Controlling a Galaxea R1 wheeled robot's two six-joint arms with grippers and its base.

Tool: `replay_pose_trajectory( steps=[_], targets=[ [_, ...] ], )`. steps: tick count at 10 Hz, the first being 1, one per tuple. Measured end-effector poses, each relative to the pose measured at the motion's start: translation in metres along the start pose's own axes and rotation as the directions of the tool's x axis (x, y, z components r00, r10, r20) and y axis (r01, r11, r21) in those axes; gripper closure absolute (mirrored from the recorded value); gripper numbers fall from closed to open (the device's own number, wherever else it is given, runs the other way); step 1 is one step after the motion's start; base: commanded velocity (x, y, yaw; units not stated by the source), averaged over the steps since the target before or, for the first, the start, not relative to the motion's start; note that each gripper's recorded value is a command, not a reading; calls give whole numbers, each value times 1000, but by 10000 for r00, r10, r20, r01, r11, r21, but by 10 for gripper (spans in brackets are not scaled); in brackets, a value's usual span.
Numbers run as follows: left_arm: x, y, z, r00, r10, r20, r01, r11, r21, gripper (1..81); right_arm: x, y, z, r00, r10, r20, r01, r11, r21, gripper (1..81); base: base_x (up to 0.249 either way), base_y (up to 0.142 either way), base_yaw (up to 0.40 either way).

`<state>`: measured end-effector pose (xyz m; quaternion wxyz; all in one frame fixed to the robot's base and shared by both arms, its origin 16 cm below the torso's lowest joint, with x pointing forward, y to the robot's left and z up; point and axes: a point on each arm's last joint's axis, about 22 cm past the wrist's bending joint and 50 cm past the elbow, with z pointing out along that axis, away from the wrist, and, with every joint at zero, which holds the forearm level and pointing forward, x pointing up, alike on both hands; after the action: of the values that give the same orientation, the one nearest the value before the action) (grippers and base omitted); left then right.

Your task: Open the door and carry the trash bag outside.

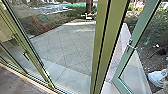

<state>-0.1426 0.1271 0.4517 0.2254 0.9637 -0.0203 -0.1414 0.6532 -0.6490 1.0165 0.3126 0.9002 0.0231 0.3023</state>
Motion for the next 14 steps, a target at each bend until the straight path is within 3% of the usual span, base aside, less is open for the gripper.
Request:
replay_pose_trajectory(
  steps=[2, 3, 5, 7, 9, 12, 13, 14],
  targets=[
    [1, 2, 0, 9997, 212, 98, -212, 9998, -27, 811, -25, 5, -1, 9996, -120, 257, 121, 9999, -22, 10, 0, 0, 0],
    [5, 1, 0, 9987, 474, 208, -474, 9989, -24, 811, -39, 25, -7, 9994, 33, 342, -25, 9997, -235, 10, 0, 0, 0],
    [15, 1, 0, 9958, 862, 310, -862, 9963, -26, 811, -89, 97, -17, 9960, 160, 875, -59, 9934, -1145, 10, 0, 0, 0],
    [14, 1, 0, 9959, 850, 317, -849, 9964, -31, 811, -103, 126, -14, 9937, -70, 1119, 255, 9859, -1652, 10, 0, 0, 0],
    [14, 1, 0, 9959, 850, 312, -850, 9964, -31, 811, -92, 134, -3, 9959, -411, 802, 545, 9835, -1727, 10, 0, 0, 0],
    [14, 2, 0, 9959, 850, 312, -850, 9964, -37, 811, -129, 188, 6, 9903, 140, 1383, 205, 9692, -2454, 10, 0, 0, 0],
    [14, 1, 0, 9959, 848, 316, -848, 9964, -33, 811, -136, 179, 8, 9850, 529, 1644, -169, 9769, -2132, 10, 0, 0, 0],
    [14, 1, 0, 9959, 853, 316, -852, 9964, -33, 811, -145, 152, 9, 9678, 1191, 2219, -892, 9861, -1399, 10, 0, 0, 0]
  ],
)
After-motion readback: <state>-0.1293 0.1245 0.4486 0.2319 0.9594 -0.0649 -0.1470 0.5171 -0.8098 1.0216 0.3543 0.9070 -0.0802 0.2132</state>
